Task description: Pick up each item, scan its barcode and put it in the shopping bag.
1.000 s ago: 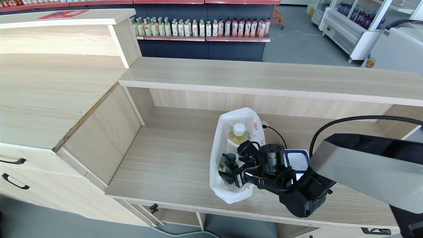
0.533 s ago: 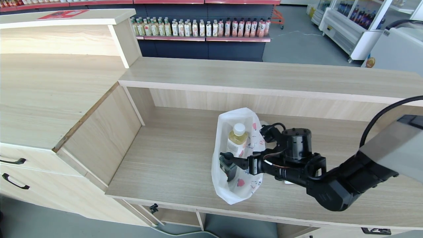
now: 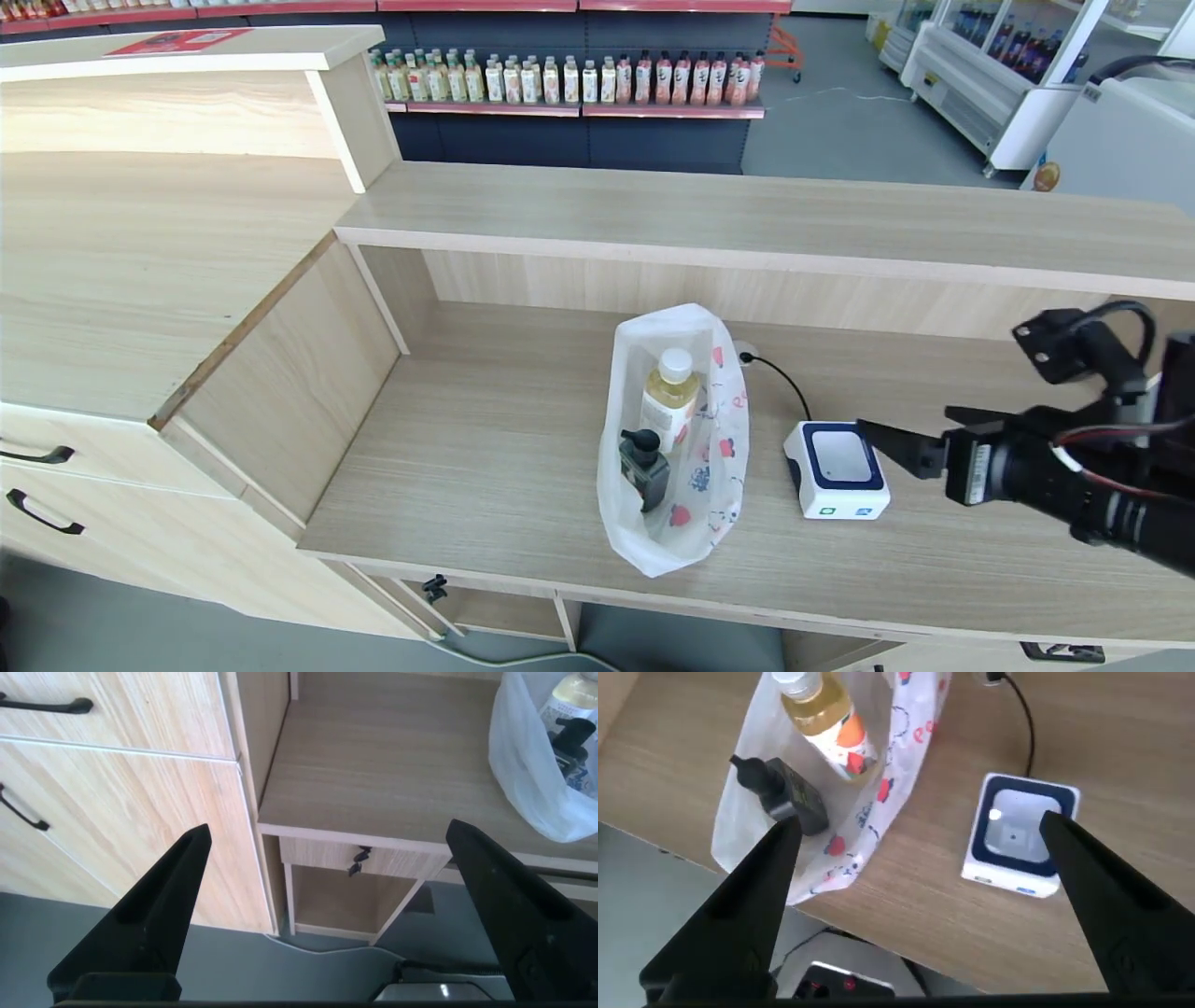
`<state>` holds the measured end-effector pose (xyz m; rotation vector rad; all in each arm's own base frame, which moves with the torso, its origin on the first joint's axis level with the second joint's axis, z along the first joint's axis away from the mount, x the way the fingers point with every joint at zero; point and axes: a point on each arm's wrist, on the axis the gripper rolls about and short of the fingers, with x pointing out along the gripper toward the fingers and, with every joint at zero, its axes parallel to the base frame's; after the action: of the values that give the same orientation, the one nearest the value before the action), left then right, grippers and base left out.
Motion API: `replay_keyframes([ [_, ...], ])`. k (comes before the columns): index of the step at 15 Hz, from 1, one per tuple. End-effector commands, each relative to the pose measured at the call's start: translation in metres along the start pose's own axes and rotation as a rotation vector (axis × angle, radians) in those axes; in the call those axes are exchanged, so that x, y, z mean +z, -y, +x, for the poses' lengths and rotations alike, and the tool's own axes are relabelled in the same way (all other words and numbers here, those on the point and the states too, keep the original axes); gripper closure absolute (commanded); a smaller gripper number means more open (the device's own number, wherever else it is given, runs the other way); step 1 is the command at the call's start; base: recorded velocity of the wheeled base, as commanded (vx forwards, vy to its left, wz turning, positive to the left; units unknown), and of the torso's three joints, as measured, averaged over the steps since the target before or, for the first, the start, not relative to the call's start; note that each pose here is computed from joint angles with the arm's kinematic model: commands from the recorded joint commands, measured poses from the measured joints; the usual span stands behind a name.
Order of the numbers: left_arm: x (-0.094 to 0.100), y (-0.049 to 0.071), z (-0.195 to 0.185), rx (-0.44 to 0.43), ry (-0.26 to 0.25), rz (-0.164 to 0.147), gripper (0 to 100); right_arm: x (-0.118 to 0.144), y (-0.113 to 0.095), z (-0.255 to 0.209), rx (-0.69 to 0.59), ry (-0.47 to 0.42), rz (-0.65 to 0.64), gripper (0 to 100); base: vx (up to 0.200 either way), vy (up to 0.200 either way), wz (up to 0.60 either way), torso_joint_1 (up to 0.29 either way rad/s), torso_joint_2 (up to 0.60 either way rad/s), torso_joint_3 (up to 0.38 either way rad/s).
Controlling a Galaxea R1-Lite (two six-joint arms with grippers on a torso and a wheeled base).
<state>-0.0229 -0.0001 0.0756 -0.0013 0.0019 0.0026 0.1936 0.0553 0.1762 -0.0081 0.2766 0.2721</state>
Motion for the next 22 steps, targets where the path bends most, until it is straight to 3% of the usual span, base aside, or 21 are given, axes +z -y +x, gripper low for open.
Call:
replay_keyframes([
  [1, 0.000, 0.000, 0.000, 0.001, 0.000, 0.000, 0, -0.084, 0.013, -0.122, -0.223, 0.078, -0.016, 0, 0.000, 0.000, 0.00, 0.000, 0.00, 0.000],
  [7, 0.000, 0.000, 0.000, 0.001, 0.000, 0.000, 0, -0.154, 0.000, -0.183, -0.311, 0.202, 0.004, 0, 0.000, 0.000, 0.00, 0.000, 0.00, 0.000],
  [9, 0.000, 0.000, 0.000, 0.001, 0.000, 0.000, 0, -0.157, -0.001, -0.188, -0.295, 0.268, -0.057, 0, 0.000, 0.000, 0.00, 0.000, 0.00, 0.000],
  [22, 0.000, 0.000, 0.000, 0.001, -0.001, -0.006, 0, -0.157, -0.001, -0.188, -0.296, 0.269, -0.055, 0, 0.000, 0.000, 0.00, 0.000, 0.00, 0.000],
])
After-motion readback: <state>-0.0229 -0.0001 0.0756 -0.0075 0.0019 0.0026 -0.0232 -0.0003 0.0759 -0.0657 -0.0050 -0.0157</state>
